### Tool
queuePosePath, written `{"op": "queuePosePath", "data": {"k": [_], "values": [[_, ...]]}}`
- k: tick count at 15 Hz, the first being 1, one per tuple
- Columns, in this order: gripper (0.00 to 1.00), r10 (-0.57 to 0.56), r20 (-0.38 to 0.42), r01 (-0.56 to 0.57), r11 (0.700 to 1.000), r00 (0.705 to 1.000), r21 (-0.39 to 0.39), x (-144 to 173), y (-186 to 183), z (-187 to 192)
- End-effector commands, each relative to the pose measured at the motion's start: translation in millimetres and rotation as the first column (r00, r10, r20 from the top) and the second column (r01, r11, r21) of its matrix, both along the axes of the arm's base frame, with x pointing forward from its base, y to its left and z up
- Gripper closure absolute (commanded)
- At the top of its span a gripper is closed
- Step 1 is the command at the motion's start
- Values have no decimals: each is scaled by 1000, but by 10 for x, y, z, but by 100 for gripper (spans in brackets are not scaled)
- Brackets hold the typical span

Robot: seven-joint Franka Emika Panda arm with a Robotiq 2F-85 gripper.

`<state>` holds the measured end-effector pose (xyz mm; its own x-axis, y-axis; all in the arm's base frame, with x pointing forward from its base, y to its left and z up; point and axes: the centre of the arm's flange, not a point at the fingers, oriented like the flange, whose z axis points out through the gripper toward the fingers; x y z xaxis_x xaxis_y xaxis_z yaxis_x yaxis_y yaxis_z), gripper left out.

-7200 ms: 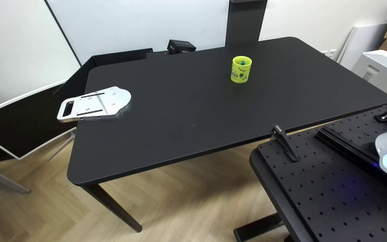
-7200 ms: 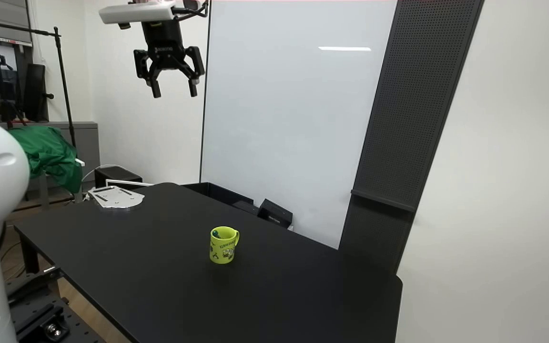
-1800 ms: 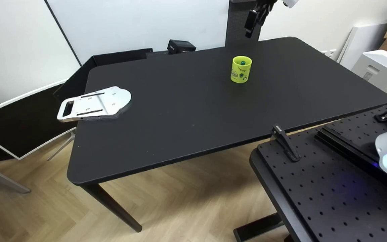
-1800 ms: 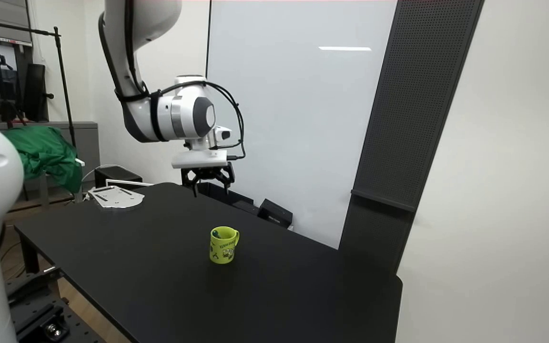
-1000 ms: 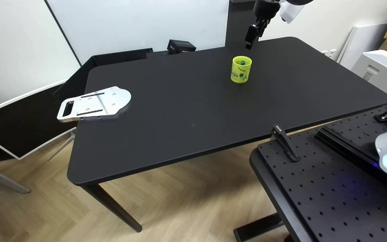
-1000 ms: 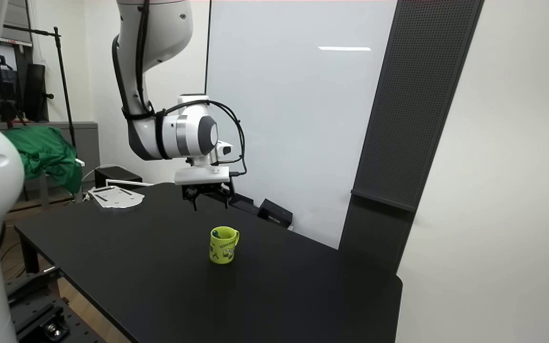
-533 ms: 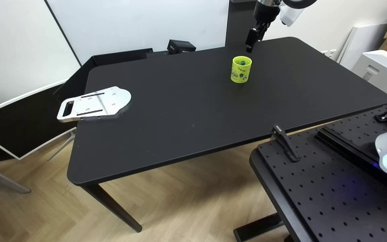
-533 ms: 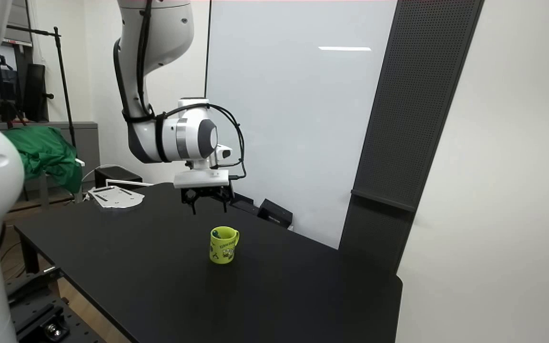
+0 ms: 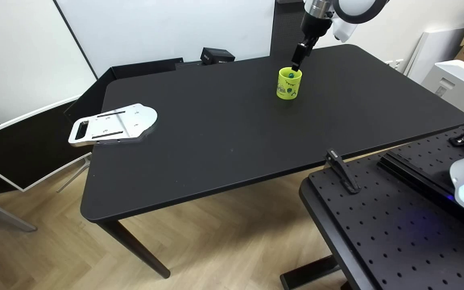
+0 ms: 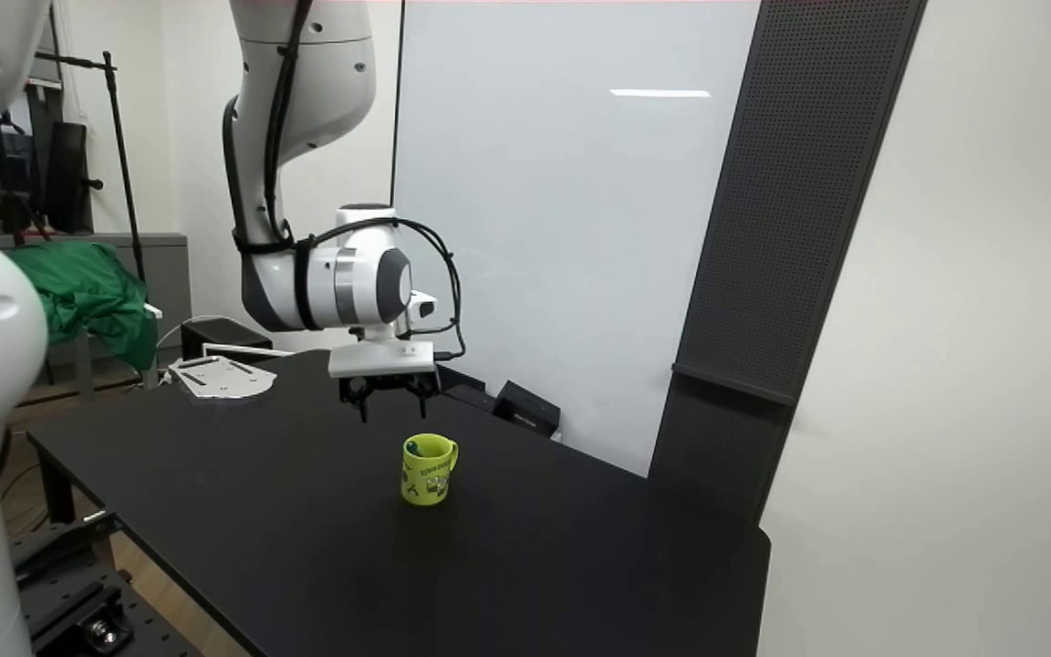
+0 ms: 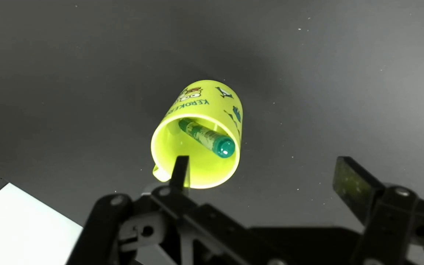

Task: Remove the marker from the mug cup

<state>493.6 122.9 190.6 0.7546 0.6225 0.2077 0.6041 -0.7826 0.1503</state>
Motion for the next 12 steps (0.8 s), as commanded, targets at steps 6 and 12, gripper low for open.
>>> {"op": "queuePosePath", "data": {"k": [6,12], "values": [[0,116,-20,-117,991,993,-70,-11,-171,-369],[0,168,4,-167,981,986,-96,40,-244,-511]]}}
